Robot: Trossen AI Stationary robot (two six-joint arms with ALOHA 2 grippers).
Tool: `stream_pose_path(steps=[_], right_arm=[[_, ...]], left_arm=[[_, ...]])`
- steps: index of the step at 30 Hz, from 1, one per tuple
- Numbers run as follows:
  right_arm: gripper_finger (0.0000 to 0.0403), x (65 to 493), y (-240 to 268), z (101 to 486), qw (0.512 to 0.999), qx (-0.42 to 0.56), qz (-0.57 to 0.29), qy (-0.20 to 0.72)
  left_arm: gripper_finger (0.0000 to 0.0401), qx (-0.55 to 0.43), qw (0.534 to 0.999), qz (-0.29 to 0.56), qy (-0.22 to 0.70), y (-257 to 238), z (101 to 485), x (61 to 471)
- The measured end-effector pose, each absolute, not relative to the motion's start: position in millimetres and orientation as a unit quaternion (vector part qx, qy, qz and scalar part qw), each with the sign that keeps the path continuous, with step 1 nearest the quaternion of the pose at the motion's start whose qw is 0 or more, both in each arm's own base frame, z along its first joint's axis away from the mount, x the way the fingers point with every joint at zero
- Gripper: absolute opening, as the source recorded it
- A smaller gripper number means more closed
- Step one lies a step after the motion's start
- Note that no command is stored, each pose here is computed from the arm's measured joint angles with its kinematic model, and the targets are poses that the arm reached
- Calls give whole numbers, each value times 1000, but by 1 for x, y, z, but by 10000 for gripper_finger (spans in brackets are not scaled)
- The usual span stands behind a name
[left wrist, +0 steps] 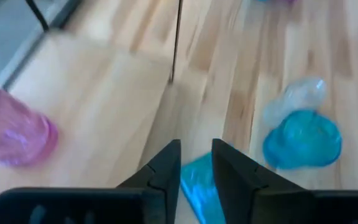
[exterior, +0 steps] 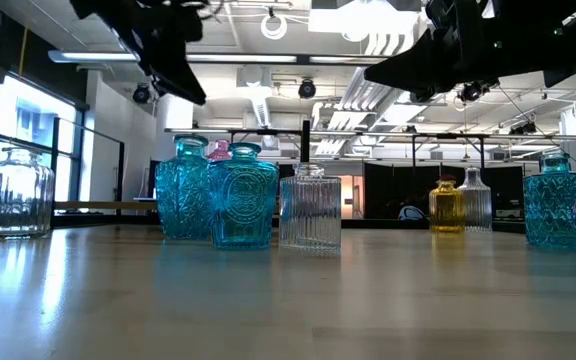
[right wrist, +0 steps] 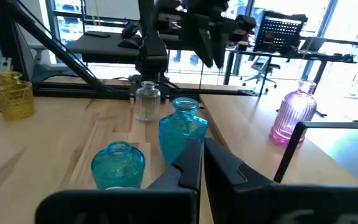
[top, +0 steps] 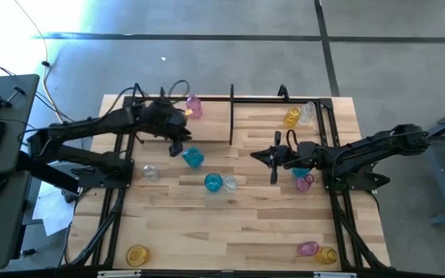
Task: Sort vases onto shelf
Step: Put the bottom left blue flower vase on the shelf
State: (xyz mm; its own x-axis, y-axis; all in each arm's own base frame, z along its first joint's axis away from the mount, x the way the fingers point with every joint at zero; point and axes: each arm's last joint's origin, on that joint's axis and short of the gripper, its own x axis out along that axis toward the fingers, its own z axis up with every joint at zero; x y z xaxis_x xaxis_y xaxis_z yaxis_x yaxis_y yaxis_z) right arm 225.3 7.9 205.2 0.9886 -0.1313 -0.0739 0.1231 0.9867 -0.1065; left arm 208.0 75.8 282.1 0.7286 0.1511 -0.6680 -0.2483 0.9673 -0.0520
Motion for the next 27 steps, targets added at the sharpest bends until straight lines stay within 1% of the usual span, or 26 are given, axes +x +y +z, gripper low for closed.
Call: stream_pose_path(steps=[2,4,11,16,21,24,27], right_arm=[[13,225,7,205,996,-52,-65,40],[31,225,7,206,996,-48,-66,38],[125,230,8,210,997,-39,-68,1],[176,254,6,219,996,-41,-81,7],[199,292,0,228,994,-55,-89,23],[202,316,-4,232,994,-60,-86,41],[202,339,-8,237,993,-60,-76,66]], left_arm=[[60,-63,941,105,315,72,279,199],[48,-57,954,100,276,68,274,190],[10,-12,984,89,152,56,258,163],[2,27,994,72,83,49,251,148],[2,53,995,75,36,44,248,135],[1,77,994,77,19,42,247,129],[1,82,994,79,4,40,246,123]])
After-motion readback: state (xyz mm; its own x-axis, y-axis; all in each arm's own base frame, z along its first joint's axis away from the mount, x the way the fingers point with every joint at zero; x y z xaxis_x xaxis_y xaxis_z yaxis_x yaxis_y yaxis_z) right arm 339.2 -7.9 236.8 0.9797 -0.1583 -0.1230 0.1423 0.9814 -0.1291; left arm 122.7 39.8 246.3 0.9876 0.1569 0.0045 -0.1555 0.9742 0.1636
